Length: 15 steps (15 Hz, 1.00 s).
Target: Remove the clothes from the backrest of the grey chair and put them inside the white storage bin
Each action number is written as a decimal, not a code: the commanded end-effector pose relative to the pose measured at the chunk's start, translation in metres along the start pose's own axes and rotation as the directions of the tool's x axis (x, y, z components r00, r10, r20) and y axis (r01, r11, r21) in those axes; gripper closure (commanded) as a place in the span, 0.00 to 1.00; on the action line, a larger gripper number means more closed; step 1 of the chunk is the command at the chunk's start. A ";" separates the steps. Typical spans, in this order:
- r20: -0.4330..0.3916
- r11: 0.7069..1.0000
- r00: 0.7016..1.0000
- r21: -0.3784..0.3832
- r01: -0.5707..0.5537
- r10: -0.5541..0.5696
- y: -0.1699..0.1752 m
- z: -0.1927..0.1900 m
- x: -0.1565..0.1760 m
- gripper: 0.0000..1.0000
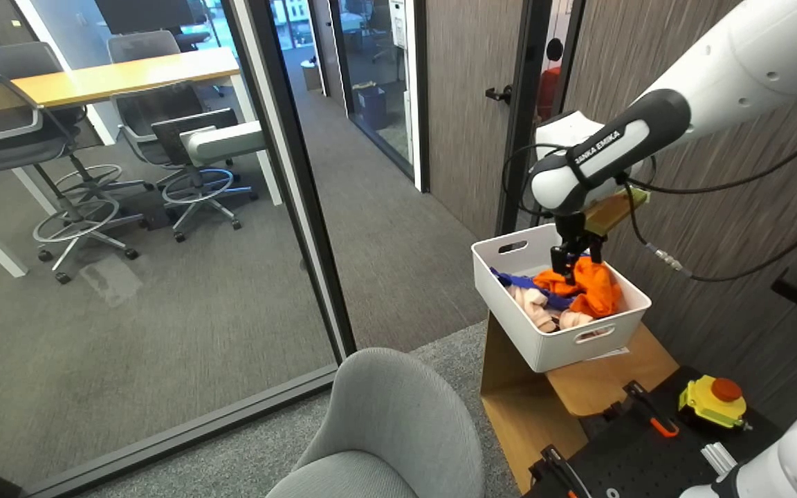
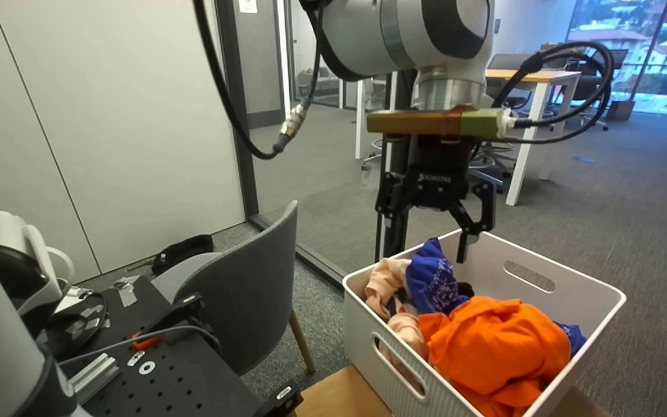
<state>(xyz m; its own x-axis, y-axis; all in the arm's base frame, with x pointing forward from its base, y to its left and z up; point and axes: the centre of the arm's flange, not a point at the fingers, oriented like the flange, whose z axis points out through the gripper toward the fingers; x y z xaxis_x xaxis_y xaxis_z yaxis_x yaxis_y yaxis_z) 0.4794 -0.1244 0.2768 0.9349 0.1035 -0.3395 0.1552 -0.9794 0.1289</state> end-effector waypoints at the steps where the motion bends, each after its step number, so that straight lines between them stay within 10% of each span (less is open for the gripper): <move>1: -0.079 0.998 0.997 0.058 0.009 -0.004 -0.010 -0.055 -0.074 0.00; 10: -0.298 0.988 0.953 0.156 -0.010 0.057 -0.056 -0.122 -0.202 0.00; 15: -0.282 0.974 0.946 0.198 -0.105 0.160 -0.070 -0.118 -0.230 0.00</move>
<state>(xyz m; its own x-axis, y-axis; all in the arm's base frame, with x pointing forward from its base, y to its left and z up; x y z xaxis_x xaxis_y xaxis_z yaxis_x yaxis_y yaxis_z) 0.3203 -0.0694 0.4491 0.9971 0.0535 -0.0534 0.0528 -0.9985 -0.0150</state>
